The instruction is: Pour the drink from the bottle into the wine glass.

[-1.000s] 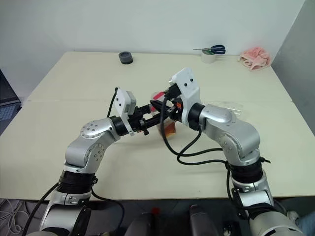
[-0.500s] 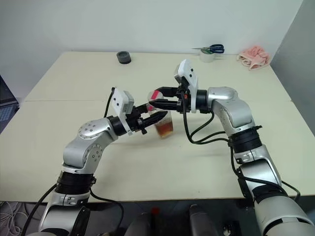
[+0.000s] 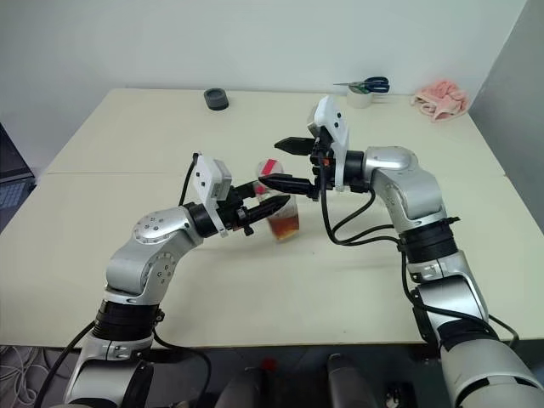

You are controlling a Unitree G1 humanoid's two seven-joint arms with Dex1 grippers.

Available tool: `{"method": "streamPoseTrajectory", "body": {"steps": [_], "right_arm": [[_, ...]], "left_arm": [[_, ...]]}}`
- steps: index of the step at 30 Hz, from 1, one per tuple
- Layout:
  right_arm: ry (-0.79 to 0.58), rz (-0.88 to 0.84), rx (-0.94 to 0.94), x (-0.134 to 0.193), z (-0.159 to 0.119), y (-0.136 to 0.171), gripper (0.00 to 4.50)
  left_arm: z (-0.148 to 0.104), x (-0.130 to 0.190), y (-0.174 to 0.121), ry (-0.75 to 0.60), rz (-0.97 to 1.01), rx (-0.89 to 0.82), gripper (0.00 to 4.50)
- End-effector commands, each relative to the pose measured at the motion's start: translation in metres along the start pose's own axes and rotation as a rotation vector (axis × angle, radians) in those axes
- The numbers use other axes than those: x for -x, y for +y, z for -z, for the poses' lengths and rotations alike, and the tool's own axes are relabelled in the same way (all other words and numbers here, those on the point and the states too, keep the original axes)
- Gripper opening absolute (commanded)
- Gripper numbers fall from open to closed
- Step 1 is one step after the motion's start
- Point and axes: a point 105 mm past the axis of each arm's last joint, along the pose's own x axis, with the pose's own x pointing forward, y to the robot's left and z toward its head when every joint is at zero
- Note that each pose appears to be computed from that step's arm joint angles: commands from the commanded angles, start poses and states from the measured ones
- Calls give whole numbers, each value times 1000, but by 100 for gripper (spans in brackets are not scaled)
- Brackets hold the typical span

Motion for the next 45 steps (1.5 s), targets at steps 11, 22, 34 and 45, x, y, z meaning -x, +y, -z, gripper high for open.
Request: {"method": "streamPoseTrajectory", "body": {"steps": [11,22,34,45], "right_arm": [[4,32,37,-25,-3,12,450],[-39,83,-10,-29,-8,-8,450],[-26,117,17,-20,-11,-22,450],[5,126,11,1,-3,-26,450]], "left_arm": [[-22,-6,-7,-62,58,-55,189],[-23,-4,-10,-62,62,-59,189],[-21,-1,-10,-57,49,-60,189],[-19,0,-8,-46,45,-60,187]]}}
